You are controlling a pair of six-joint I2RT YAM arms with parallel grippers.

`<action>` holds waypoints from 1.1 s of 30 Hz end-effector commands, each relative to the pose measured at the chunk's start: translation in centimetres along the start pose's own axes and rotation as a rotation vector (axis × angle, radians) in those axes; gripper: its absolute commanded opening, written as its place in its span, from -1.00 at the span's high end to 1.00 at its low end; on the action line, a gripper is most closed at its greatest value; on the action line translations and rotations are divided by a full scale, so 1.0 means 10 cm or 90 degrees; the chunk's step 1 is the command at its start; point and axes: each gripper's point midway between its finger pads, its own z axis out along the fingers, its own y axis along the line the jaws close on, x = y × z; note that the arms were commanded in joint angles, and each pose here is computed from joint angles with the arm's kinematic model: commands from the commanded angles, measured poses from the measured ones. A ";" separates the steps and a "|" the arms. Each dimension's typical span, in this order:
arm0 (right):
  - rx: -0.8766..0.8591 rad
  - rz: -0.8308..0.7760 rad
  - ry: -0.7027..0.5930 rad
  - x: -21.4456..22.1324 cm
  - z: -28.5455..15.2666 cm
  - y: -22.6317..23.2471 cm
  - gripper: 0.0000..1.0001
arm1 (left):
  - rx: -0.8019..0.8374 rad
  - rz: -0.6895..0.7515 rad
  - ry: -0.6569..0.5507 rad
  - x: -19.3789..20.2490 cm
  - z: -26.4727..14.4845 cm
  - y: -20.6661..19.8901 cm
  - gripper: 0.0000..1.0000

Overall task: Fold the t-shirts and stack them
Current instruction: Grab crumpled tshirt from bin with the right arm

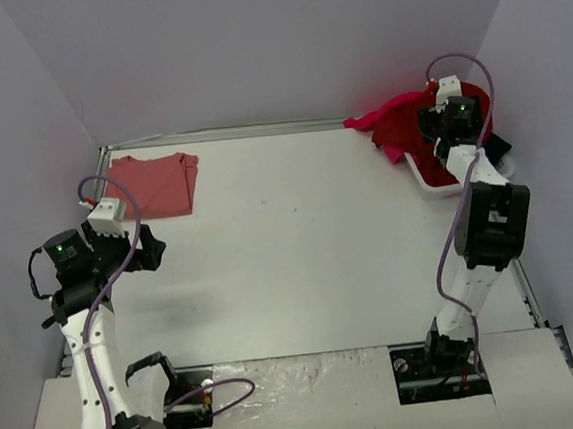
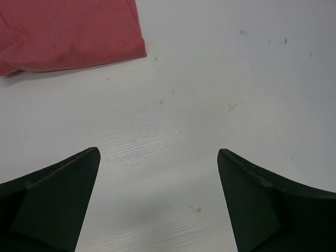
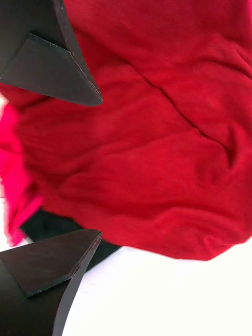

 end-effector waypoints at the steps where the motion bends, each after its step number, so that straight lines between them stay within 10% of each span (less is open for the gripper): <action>1: 0.068 0.026 -0.011 -0.19 0.24 -0.17 -1.00 | -0.007 0.032 -0.028 -0.18 -0.07 0.02 -0.89; 9: 0.054 0.032 0.081 0.33 0.97 0.17 -0.76 | -0.005 0.026 -0.020 -0.14 -0.04 0.05 -0.89; 17: 0.035 -0.009 0.136 0.76 1.13 0.35 1.00 | -0.007 0.022 -0.020 -0.13 -0.05 0.07 -0.89; 33: 0.017 0.049 0.004 -0.37 -0.18 -0.16 1.00 | 0.005 0.035 -0.057 -0.25 -0.18 -0.05 -0.89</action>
